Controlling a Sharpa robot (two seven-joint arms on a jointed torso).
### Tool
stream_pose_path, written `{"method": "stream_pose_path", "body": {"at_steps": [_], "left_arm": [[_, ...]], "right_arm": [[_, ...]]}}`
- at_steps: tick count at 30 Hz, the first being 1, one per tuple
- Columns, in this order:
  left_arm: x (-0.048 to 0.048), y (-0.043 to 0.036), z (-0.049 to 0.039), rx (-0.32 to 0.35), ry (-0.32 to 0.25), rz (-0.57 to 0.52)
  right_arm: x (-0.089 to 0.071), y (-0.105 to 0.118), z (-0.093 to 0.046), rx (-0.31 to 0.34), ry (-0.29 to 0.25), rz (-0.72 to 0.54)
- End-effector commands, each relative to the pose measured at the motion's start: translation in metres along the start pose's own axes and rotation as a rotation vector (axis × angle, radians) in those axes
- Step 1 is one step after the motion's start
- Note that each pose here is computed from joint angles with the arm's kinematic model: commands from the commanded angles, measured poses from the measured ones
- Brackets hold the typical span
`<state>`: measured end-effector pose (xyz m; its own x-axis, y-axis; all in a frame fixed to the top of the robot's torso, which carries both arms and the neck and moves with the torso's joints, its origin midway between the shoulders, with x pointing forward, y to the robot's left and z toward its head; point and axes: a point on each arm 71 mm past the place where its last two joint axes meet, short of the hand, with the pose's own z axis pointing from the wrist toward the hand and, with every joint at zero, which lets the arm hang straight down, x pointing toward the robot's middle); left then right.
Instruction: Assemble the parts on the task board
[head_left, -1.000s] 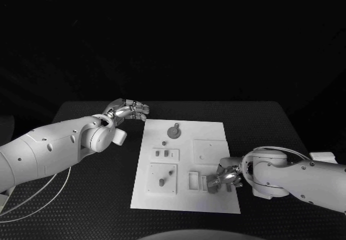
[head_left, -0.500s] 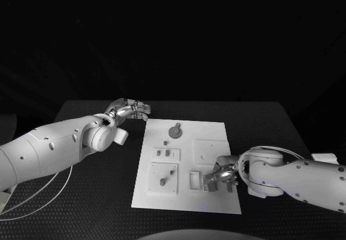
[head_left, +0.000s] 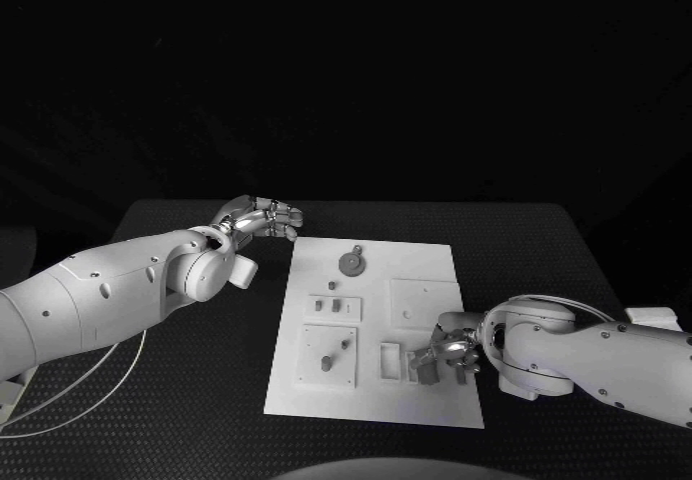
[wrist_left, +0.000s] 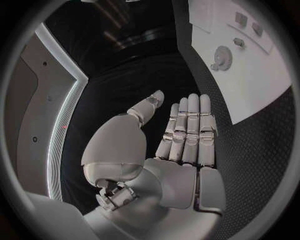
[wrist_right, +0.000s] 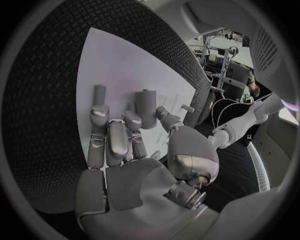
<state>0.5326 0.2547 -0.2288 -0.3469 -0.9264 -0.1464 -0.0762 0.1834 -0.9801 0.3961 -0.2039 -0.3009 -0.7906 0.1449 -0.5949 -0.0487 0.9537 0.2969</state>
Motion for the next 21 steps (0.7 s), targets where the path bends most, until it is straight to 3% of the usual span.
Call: {"method": "stream_pose_path", "body": {"at_steps": [1, 12, 21], "left_arm": [[0.0020, -0.0014, 0.0004, 0.007, 0.012, -0.009], [0.0032, -0.0015, 0.0009, 0.005, 0.015, -0.010], [0.0041, -0.0015, 0.0013, 0.004, 0.018, -0.011]], "right_arm": [[0.004, -0.002, -0.002, 0.010, 0.016, 0.041], [-0.024, 0.012, -0.013, -0.022, -0.016, 0.145], [-0.023, 0.033, -0.005, -0.049, 0.023, 0.162]]}}
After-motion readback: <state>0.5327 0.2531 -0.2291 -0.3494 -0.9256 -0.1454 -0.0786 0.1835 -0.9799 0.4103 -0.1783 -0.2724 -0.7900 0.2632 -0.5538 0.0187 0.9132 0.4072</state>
